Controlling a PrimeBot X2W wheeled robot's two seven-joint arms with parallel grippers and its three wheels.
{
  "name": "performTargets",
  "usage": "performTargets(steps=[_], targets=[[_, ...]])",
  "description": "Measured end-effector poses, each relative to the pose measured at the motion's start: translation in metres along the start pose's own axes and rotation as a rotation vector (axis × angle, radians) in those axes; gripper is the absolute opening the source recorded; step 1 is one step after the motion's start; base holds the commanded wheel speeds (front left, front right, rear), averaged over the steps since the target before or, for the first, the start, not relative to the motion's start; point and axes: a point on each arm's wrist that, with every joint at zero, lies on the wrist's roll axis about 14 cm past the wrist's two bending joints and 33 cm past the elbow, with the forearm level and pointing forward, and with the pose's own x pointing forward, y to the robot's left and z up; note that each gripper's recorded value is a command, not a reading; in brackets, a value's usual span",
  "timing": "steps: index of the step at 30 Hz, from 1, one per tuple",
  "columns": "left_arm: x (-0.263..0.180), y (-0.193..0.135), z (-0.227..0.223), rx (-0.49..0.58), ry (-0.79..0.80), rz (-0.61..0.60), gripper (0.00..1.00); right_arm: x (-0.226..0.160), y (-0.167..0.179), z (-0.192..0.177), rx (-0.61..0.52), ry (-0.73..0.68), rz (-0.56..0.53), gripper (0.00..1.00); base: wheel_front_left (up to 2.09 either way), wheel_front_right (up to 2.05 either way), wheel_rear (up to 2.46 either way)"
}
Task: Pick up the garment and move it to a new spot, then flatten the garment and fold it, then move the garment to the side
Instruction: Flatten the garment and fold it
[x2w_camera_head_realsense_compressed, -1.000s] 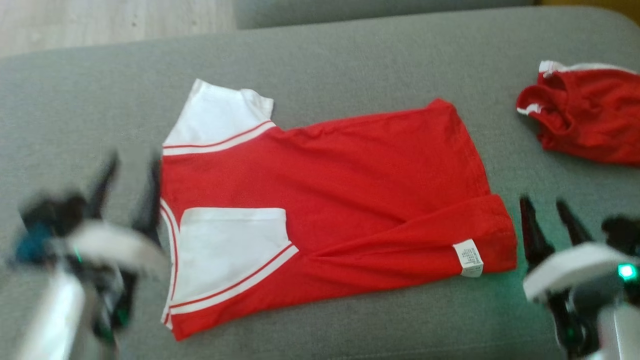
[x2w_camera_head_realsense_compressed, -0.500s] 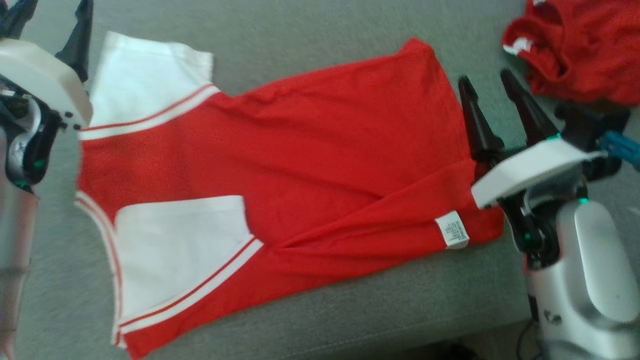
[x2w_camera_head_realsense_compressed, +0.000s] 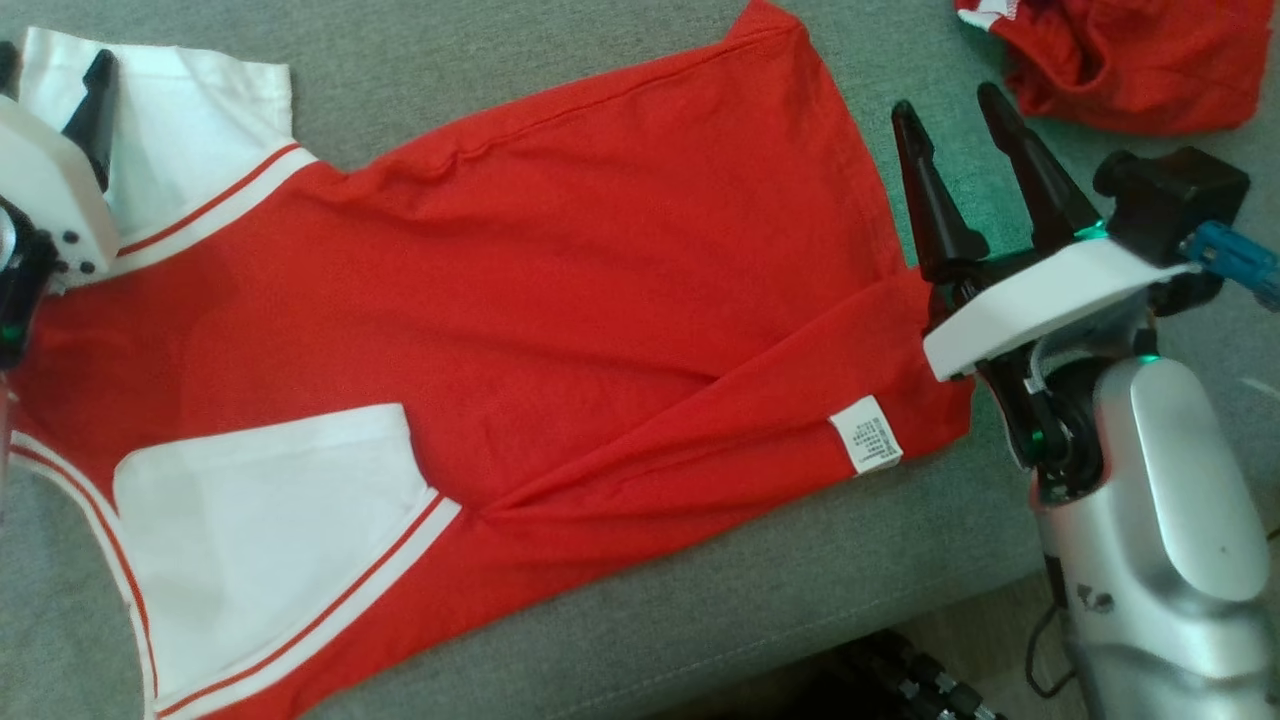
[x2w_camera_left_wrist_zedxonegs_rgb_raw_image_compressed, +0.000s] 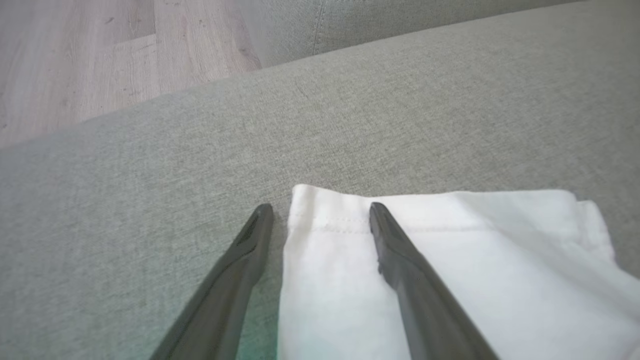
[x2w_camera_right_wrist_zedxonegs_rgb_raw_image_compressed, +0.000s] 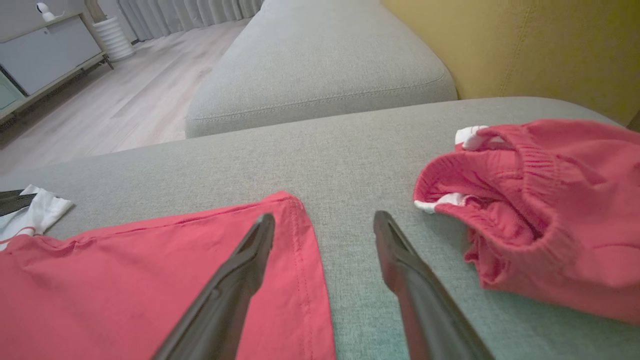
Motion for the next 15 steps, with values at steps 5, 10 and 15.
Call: performTargets(steps=[5,10,15], targets=[[-0.002,-0.005,-0.002,-0.013,0.024,-0.029,0.49,0.003,0.003,0.0,-0.001,-0.003,0.014,1.0,0.0,0.0,0.0],[-0.009,-0.012,-0.004,0.011,0.037,-0.055,0.0,0.018,0.012,0.008,-0.033,0.0,0.052,1.0,0.0,0.0,0.0],[-0.017,-0.008,0.004,0.017,-0.039,-0.04,0.0,0.039,0.018,0.013,-0.093,0.037,0.08,1.0,0.0,0.0,0.0]])
